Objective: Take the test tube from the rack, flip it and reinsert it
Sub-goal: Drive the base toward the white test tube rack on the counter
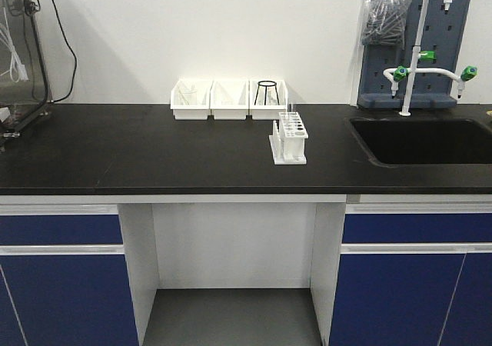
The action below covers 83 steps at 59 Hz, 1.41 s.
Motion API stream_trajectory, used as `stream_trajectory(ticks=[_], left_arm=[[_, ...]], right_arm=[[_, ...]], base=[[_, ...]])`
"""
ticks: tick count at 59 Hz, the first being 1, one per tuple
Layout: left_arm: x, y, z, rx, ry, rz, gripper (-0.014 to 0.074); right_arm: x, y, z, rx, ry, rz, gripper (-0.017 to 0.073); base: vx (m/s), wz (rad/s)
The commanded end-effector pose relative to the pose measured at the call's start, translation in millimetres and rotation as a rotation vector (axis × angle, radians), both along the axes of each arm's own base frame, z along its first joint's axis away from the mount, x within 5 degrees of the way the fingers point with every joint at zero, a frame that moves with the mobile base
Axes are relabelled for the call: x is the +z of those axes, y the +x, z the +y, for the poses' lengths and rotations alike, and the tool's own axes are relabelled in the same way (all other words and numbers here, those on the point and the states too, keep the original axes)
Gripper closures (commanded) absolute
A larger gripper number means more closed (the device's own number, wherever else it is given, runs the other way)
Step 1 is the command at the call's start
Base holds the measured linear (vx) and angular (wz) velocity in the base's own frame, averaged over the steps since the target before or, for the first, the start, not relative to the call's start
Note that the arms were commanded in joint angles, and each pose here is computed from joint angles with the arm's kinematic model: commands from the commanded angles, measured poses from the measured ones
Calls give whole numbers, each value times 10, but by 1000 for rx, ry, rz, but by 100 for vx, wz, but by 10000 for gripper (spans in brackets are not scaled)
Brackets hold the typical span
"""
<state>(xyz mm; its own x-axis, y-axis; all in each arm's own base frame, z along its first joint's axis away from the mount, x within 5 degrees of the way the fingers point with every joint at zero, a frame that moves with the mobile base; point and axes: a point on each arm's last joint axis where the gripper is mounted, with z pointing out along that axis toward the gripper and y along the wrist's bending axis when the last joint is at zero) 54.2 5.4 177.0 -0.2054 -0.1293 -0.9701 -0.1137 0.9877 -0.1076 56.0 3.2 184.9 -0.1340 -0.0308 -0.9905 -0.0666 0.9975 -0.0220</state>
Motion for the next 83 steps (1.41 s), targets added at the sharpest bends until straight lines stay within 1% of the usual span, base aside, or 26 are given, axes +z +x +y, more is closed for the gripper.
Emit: stream_trajectory(ticks=[1,52,83], left_arm=[[85,7,-8,-11,5,-99,600],[85,7,-8,-11,5,-99,600],[85,7,-8,-11,5,-99,600]], right_arm=[[74,0,-1,-3,-4,-89,568],[77,1,-1,-3,-4,-92,568],[77,1,-1,-3,-4,-92,568]], base=[[0,0],[1,-1],[13,-1]])
